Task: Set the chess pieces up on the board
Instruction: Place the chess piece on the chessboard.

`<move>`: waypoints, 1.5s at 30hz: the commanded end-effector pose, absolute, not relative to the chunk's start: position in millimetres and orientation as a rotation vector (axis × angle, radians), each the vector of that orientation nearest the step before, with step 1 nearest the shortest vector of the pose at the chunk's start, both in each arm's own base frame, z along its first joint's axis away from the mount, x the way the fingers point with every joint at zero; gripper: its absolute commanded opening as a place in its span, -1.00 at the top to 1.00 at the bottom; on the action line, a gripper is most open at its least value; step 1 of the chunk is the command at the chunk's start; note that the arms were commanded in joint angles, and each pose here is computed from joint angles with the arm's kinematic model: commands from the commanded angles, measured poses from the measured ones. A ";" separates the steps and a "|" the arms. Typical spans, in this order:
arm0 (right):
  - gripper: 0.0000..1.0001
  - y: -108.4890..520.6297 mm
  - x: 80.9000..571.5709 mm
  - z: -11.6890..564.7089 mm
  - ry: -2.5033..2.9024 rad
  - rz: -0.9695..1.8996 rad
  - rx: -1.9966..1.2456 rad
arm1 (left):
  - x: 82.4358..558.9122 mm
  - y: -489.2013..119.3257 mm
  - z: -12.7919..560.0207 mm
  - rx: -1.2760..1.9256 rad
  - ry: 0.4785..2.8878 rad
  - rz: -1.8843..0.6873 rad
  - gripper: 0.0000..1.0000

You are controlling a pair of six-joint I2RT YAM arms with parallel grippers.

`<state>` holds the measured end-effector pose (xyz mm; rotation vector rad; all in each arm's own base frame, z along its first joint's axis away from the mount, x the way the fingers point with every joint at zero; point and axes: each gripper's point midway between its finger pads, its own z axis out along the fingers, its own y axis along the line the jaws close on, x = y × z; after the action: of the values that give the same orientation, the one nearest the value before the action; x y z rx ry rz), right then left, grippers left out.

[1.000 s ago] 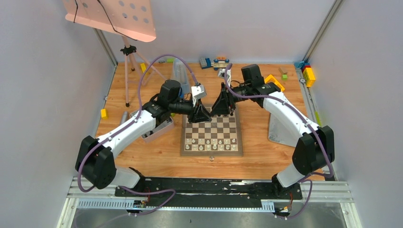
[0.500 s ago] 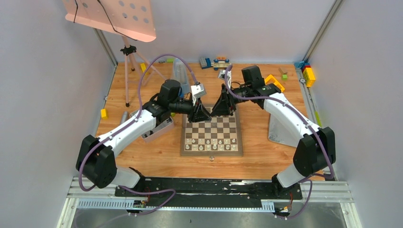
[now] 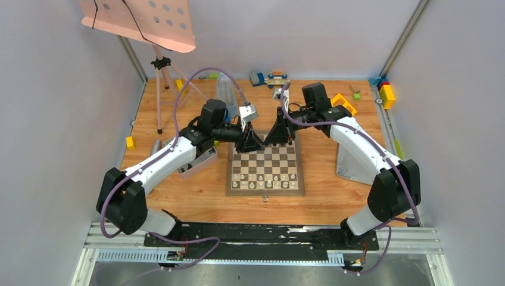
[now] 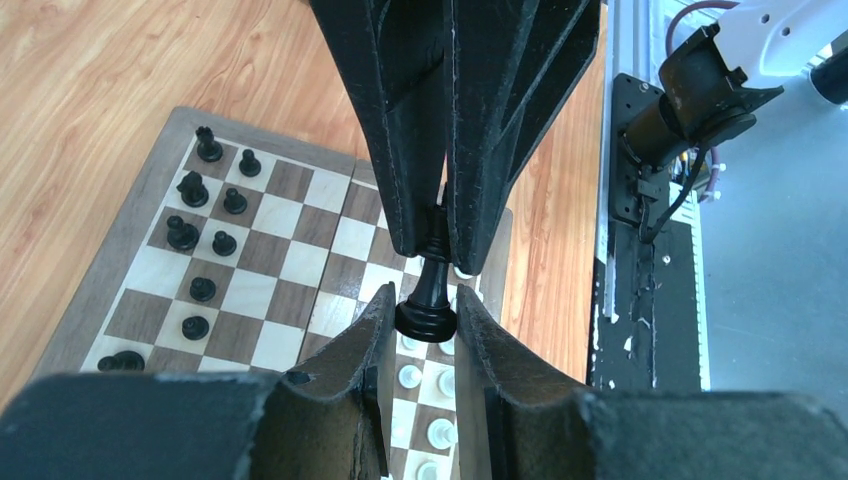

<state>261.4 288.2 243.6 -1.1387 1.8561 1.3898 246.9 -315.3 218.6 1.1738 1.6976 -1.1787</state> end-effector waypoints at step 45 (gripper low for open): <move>1.00 301.7 420.9 123.3 2.304 0.224 -1.305 | 282.5 -139.6 218.1 0.931 1.932 -0.484 -1.00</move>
<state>413.6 305.0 118.5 -1.2488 2.3286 0.3535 283.8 -143.8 212.4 0.9142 1.9629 -0.5179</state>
